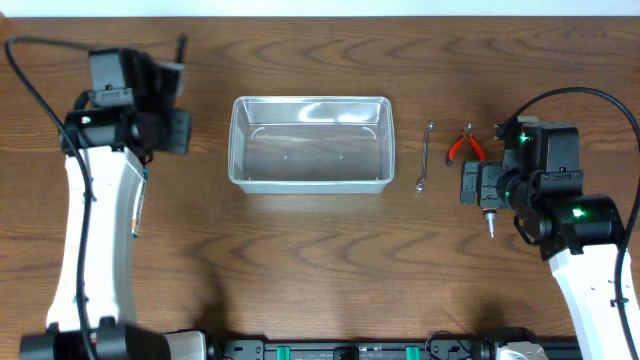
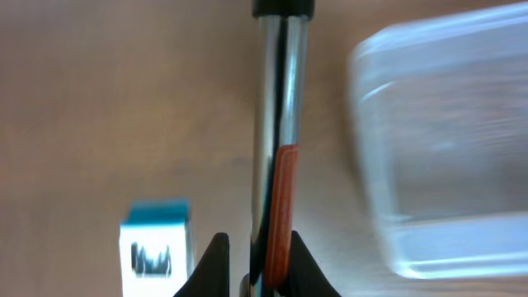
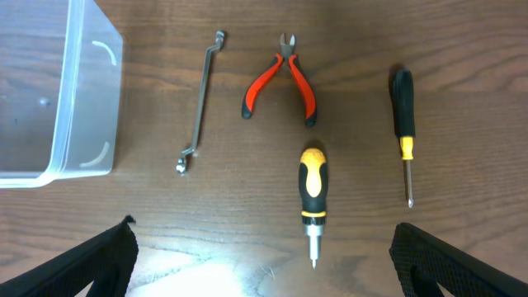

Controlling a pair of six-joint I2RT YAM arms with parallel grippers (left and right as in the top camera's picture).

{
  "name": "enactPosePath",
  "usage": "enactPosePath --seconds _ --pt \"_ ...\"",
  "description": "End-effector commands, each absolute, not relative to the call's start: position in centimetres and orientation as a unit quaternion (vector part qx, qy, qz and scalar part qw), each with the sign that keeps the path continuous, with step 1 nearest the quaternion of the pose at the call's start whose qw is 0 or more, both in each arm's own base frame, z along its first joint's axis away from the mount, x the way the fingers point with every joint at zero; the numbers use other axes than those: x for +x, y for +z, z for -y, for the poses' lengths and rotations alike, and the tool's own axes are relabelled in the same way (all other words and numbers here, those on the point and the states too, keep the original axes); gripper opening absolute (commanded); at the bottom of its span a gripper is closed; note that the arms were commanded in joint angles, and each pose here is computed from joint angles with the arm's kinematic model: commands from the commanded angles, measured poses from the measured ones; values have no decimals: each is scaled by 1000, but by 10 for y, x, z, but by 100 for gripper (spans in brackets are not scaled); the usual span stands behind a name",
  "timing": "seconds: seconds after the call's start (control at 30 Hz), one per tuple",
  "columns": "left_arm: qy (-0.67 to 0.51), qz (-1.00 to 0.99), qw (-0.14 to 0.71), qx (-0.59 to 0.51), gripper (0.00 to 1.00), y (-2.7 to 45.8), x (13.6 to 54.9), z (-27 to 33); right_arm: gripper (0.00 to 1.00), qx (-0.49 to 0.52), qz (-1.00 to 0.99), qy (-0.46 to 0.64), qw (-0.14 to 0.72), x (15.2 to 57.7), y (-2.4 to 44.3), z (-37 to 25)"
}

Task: Pack container
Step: 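Lift the pen with the left gripper and lower it into the container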

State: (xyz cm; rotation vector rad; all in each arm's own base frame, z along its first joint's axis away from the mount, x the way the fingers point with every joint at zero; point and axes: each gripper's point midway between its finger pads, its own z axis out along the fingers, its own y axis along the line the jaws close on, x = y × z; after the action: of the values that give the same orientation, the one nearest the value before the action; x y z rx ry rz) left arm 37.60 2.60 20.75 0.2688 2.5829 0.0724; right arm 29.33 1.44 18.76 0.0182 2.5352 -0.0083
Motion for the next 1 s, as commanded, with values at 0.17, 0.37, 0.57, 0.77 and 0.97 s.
enactPosePath --seconds 0.17,0.37,0.57,0.77,0.97 --pt "-6 -819 306 484 6 226 367 108 99 8 -951 -6 310 298 197 -13" --pt "-24 -781 264 565 6 186 368 152 99 8 -951 -6 310 297 197 -12" --pt "-53 -791 185 581 6 113 375 169 99 8 -951 -6 310 298 197 -13" --pt "-74 -803 116 580 6 54 372 168 99 7 -951 -7 309 297 197 -12" --pt "-84 -808 82 578 30 29 366 166 99 7 -951 -7 309 297 197 -12"
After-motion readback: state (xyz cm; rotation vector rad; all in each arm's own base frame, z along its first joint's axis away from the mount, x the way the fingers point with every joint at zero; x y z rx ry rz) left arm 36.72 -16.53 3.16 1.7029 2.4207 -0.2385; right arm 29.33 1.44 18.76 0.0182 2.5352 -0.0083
